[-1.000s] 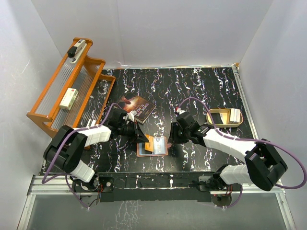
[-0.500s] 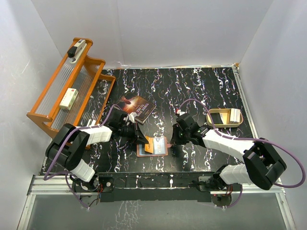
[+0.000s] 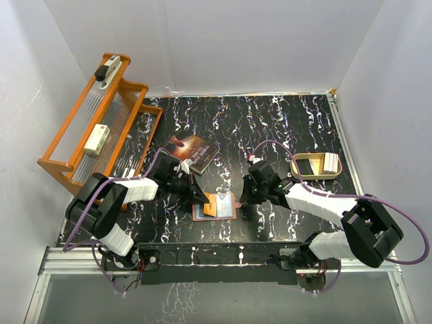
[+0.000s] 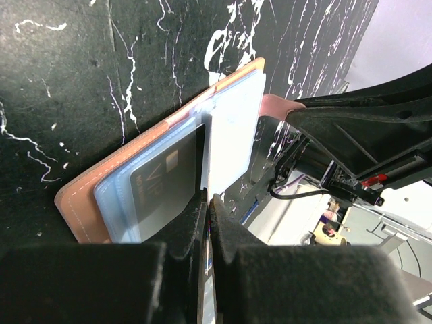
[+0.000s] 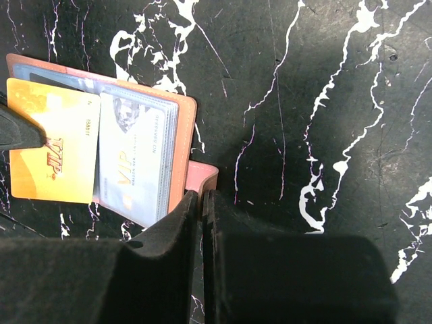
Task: Put the credit cards into the card holder
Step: Insert the credit card into the card holder.
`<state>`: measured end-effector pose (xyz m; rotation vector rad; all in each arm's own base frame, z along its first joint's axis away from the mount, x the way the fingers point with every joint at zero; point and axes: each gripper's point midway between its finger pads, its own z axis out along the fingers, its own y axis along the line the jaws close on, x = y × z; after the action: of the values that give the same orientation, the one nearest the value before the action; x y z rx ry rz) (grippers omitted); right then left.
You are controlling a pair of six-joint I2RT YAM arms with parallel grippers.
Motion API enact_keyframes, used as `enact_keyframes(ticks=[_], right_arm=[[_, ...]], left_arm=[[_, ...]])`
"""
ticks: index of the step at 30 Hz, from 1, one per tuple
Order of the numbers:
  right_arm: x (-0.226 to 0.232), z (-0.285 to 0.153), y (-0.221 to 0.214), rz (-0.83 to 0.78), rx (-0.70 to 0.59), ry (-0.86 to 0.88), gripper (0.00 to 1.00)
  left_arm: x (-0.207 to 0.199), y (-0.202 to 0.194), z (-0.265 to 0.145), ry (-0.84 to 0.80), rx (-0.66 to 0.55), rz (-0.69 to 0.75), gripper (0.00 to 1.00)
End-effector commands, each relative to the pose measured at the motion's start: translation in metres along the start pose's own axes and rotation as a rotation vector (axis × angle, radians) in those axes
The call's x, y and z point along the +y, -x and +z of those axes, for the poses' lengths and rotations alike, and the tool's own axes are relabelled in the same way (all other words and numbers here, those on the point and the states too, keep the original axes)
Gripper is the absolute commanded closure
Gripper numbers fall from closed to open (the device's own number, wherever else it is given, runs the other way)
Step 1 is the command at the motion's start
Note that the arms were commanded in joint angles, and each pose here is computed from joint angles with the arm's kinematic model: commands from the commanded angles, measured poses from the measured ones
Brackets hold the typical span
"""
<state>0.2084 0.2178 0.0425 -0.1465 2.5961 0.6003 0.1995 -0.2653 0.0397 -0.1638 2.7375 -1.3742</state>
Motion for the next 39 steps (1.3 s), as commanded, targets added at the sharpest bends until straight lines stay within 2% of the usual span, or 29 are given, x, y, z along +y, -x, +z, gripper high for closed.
enact_keyframes(ticks=[1,19,31,39], right_arm=[[0.005,0.001,0.009,-0.02,-0.043,0.018,1.0],[0.006,0.001,0.012,-0.02,-0.053,0.022,1.0],[0.001,0.006,0.004,-0.013,-0.036,0.016,1.0],[0.002,0.006,0.005,-0.013,-0.037,0.019,1.0]], left_arm=[[0.0,-0.006,0.0,-0.014,0.025,-0.003,1.0],[0.003,-0.008,0.001,0.0,0.033,-0.045,1.0],[-0.003,-0.009,0.007,-0.065,0.042,0.001,1.0],[0.002,-0.005,0.011,-0.044,0.031,0.032,1.0]])
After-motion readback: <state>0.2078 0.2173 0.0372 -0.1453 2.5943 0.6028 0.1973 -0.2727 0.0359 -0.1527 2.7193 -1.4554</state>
